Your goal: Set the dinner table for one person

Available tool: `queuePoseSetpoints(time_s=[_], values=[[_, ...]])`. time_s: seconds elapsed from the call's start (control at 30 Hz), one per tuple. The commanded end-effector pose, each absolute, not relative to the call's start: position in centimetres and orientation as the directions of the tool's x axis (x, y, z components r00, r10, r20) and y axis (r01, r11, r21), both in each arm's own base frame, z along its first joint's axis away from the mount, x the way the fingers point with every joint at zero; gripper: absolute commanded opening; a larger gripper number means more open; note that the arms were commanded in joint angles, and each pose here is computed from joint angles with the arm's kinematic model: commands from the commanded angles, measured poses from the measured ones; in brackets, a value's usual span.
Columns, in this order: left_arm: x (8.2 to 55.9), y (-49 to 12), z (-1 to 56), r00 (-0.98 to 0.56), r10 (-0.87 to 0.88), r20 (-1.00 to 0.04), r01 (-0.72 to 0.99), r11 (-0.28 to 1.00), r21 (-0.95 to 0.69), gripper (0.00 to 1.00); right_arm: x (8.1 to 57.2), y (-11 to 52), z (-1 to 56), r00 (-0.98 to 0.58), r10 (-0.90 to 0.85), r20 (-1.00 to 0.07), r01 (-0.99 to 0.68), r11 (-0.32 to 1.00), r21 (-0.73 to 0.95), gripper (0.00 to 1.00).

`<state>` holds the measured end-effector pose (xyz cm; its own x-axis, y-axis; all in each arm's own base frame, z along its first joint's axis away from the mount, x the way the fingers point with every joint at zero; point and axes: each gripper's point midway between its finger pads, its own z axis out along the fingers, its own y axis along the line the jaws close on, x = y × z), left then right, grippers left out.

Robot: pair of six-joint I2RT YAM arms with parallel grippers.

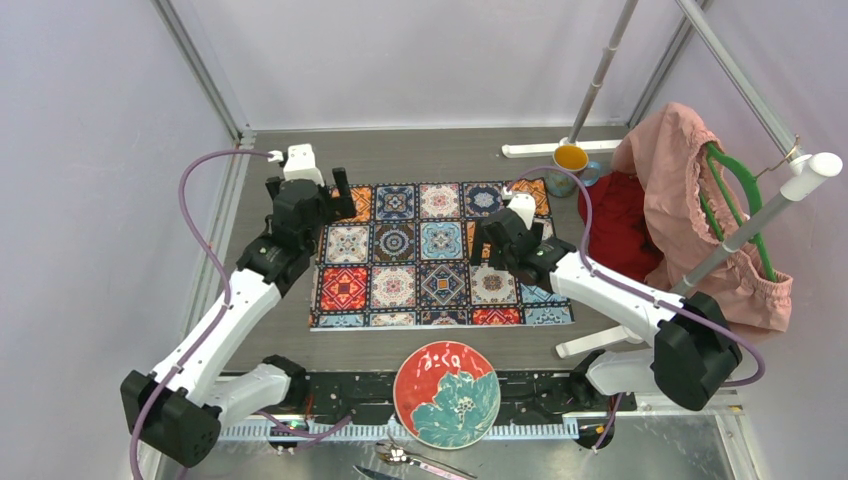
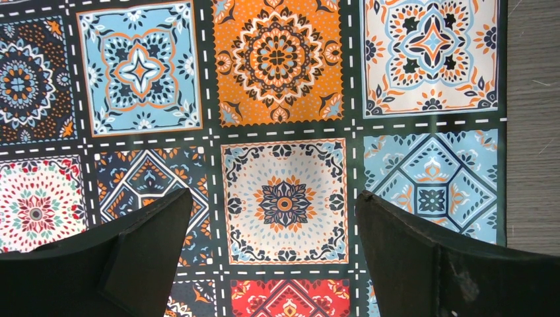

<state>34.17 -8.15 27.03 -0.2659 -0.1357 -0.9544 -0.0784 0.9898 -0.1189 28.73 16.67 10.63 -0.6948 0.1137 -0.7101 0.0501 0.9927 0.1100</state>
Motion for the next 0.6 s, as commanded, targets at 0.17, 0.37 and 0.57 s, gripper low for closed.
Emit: queuePoseSetpoints(time_s=[0.17, 0.37, 0.57], values=[[35.03, -9.08, 28.01, -0.261, -0.158, -0.952, -0.061, 0.987, -0.147, 1.0, 29.69, 16.79, 13.19, -0.632, 0.147, -0.761, 0.046, 0.987, 0.152, 1.0], [35.04, -9.14, 27.96, -0.273, -0.149, -0.95, -0.058, 0.989, -0.138, 1.0, 29.65, 17.01, 12.88, -0.638, 0.145, -0.756, 0.04, 0.987, 0.155, 1.0], [34.88, -9.25, 28.06, -0.273, -0.153, -0.95, -0.049, 0.988, -0.145, 1.0, 29.56, 17.07, 12.93, -0.639, 0.148, -0.755, 0.037, 0.986, 0.162, 1.0]])
